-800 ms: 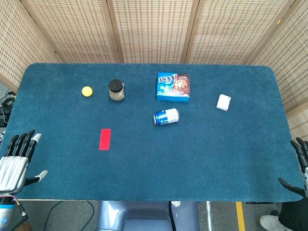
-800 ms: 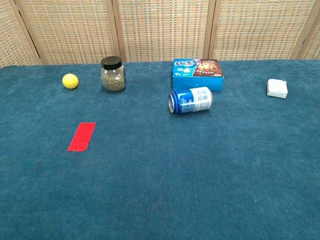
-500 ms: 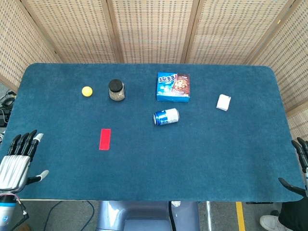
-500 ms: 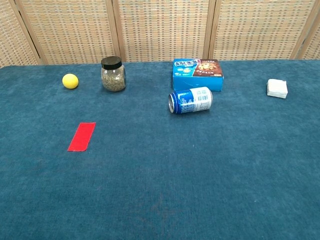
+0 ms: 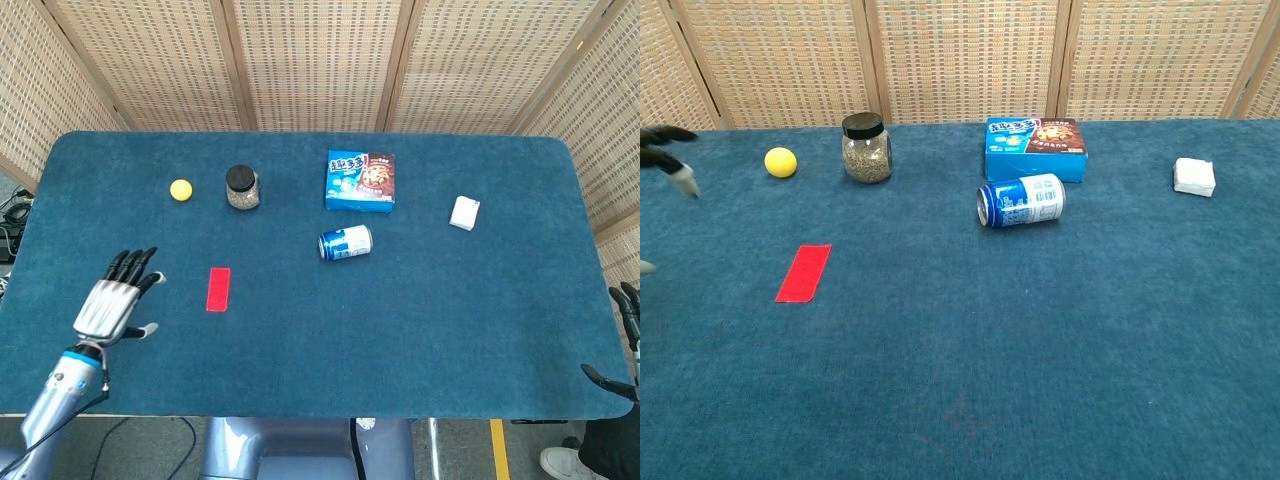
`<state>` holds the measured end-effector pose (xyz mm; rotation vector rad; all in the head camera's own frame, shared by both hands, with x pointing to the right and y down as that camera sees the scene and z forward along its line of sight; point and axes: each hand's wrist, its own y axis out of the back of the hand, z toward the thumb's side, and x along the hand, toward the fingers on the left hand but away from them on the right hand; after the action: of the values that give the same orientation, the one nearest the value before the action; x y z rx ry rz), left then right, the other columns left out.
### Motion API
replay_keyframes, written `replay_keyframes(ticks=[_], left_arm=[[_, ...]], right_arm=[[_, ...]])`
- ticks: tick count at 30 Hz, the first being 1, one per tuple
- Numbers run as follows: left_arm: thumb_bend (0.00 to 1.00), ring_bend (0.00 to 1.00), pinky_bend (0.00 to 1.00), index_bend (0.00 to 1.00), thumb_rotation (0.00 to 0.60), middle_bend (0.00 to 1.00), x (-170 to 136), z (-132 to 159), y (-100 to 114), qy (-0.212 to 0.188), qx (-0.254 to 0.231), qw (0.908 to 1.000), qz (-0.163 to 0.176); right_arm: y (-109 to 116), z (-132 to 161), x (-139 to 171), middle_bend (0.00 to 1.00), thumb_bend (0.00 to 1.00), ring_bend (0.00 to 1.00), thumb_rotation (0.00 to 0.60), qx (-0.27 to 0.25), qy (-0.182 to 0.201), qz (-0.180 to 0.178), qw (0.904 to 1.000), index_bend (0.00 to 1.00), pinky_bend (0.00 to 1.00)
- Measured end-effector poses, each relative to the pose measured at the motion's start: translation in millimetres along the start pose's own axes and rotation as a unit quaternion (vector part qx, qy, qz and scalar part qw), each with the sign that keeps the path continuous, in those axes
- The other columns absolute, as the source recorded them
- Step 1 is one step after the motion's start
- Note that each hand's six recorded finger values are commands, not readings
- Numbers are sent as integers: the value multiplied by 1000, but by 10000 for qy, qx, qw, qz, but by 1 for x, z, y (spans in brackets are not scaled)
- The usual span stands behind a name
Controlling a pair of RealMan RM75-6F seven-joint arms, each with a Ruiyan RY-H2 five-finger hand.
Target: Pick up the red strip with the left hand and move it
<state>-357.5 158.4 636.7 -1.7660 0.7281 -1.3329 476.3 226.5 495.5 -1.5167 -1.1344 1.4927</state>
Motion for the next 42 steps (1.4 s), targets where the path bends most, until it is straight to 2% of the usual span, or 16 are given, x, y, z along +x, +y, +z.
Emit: replay_keyframes(ticks=[4,10,20,42], left_arm=[[105,0,0,386,600,0,32,14,-30,-134,-62,9997,-216],[160,0,0,395,600,0,49,20,-50,-131,-205,9991,-338],[219,0,0,422,600,0,60,23,-64,-181,-253,9986,-420],[216,0,0,440,600,0,80,44,-85,-279,-363,9978,-476]], right_arm=[[-2,-3,-2,0,0,0,600,-9,-50,23,10000,0,0],[-3,-7,-3,0,0,0,600,-40,-107,38,9999,0,0],[-5,-6,-3,0,0,0,600,-35,-89,87,9999,0,0],[-5,-11,-6,0,0,0,600,-73,-157,115,9998,0,0]])
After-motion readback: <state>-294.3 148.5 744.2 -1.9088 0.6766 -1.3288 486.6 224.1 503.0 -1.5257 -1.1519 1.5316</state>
